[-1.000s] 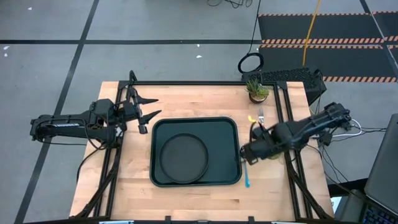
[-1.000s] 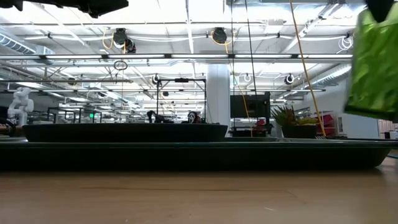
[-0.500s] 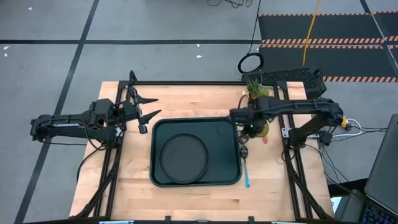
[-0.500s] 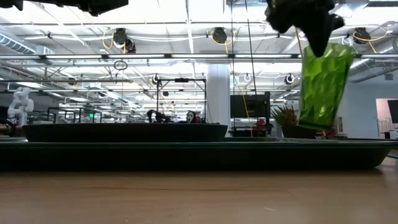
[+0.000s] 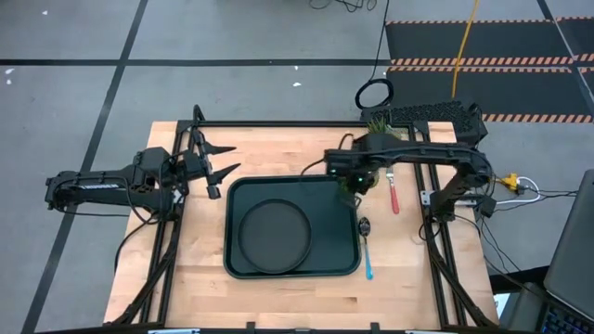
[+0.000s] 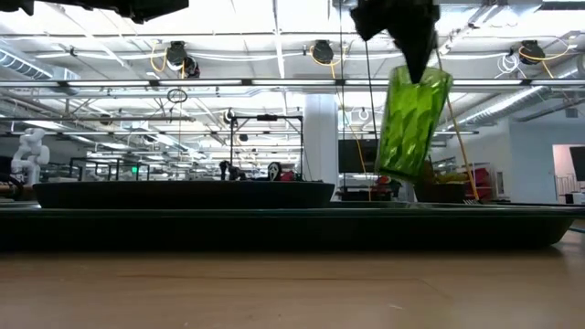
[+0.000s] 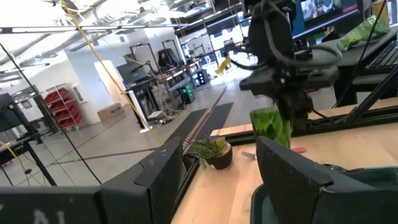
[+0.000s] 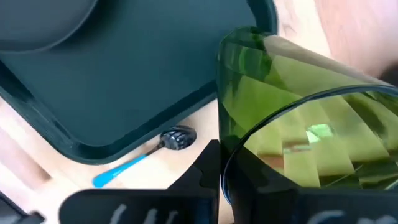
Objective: Pick and place plate/cup/fork/spoon on tray
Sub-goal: Put the green cup to the top right of the black plate on the black tray
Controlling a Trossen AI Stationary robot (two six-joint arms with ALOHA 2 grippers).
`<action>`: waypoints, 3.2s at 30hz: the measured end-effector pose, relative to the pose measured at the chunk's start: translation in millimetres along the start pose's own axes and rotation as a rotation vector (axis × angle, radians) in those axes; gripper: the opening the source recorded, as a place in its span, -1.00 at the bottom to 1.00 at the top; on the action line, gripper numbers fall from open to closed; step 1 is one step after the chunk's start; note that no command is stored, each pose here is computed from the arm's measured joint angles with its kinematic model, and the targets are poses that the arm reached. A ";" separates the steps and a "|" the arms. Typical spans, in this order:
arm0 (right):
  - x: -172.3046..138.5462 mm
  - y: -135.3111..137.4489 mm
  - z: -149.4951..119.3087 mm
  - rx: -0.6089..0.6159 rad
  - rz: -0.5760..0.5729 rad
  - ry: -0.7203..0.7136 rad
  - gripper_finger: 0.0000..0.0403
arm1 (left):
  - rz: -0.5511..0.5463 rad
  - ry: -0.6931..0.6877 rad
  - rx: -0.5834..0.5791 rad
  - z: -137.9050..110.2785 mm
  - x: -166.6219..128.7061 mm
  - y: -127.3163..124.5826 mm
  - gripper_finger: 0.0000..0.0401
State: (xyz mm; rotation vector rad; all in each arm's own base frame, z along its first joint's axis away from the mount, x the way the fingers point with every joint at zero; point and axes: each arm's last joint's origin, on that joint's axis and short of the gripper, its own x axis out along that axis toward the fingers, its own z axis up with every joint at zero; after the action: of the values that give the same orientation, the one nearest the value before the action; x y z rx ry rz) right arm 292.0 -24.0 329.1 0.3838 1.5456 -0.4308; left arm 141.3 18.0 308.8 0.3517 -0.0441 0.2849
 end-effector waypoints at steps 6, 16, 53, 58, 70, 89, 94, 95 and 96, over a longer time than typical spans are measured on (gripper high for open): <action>17.4 8.4 27.3 -0.125 -0.016 0.052 -1.00 | -0.006 0.027 0.004 -2.6 -0.1 -0.8 0.04; 8.3 -3.4 45.9 -0.216 0.024 0.013 -1.00 | 0.014 0.105 -0.001 -9.2 -0.4 -1.7 0.04; 62.0 17.7 42.6 -0.437 0.008 0.222 -1.00 | 0.099 0.195 -0.027 -18.5 -0.3 7.0 0.04; 63.0 17.2 42.9 -0.436 -0.008 0.224 -1.00 | 0.099 0.195 -0.029 -18.5 -0.3 7.0 0.04; 60.7 18.7 41.0 -0.445 0.003 0.215 -1.00 | 0.100 0.193 -0.029 -18.3 -0.3 7.0 0.04; 40.1 26.0 46.3 -0.480 0.034 0.126 -1.00 | 0.099 0.194 -0.025 -18.4 -0.3 7.0 0.04; 39.5 25.8 46.1 -0.463 0.033 0.124 -0.97 | 0.099 0.194 -0.025 -18.3 -0.3 7.0 0.04; 39.4 25.8 46.0 -0.461 0.033 0.126 -0.97 | 0.099 0.194 -0.025 -18.4 -0.3 7.0 0.04; 39.4 25.8 45.9 -0.457 0.032 0.126 -0.97 | 0.099 0.194 -0.024 -18.3 -0.3 7.0 0.04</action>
State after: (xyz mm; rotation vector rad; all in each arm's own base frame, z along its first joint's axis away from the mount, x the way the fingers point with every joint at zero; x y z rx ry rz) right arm 343.8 -25.4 288.6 0.0799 1.7022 -0.0204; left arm 138.9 30.6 293.9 0.2970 0.1255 0.4150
